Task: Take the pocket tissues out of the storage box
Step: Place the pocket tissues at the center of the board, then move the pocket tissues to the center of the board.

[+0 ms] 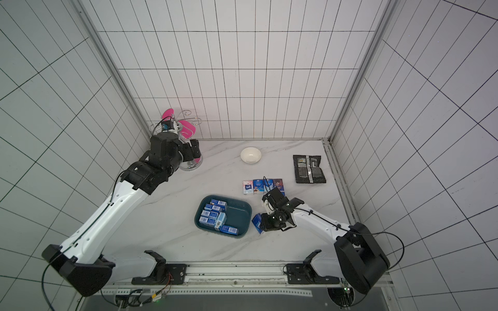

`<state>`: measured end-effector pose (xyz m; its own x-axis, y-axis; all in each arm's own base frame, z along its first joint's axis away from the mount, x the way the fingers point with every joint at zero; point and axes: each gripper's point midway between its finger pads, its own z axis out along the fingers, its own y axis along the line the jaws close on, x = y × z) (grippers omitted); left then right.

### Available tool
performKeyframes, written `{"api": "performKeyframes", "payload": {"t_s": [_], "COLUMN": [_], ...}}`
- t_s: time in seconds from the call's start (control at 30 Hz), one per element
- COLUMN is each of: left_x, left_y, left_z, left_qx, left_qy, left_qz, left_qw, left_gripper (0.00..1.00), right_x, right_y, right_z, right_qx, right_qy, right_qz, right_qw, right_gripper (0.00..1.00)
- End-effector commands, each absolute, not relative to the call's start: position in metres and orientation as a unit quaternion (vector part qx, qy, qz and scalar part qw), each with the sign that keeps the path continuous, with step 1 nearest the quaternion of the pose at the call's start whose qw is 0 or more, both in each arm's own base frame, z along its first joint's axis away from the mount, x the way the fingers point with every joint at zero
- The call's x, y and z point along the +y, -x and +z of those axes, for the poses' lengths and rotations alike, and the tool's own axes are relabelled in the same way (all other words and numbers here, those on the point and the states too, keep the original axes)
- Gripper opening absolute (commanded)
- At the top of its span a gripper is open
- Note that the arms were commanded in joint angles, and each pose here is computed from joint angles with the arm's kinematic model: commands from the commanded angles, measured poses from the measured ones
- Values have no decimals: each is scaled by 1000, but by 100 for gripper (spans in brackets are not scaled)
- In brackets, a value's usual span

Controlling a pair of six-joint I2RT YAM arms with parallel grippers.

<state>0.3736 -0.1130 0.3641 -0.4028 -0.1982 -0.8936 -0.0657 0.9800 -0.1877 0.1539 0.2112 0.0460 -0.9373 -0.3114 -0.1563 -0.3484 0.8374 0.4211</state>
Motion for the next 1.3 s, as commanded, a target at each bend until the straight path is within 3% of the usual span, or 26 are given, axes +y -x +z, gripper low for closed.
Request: {"api": "performKeyframes", "payload": {"t_s": [0.0,0.23,0.47,0.93,1.27], "left_x": [-113,-111,-112,-117,-117], "left_y": [-372,-370,-369,-372,-373], "left_z": [372,373,373,366,366], "left_qx": [832,831,831,835,835], "left_qy": [78,79,79,76,74], "left_qz": [-64,-61,-63,-64,-61], "left_qw": [546,547,547,541,541], "left_gripper": [98,98,98,98,98], "right_x": [202,187,184,191,198], "right_y": [-163,-188,-195,-178,-176], "right_z": [42,66,88,52,33], "right_qx": [966,973,969,968,970], "right_qy": [152,139,174,211,214], "right_qz": [202,145,114,32,24], "right_qw": [52,111,134,129,114], "right_gripper": [44,59,62,72,70]}}
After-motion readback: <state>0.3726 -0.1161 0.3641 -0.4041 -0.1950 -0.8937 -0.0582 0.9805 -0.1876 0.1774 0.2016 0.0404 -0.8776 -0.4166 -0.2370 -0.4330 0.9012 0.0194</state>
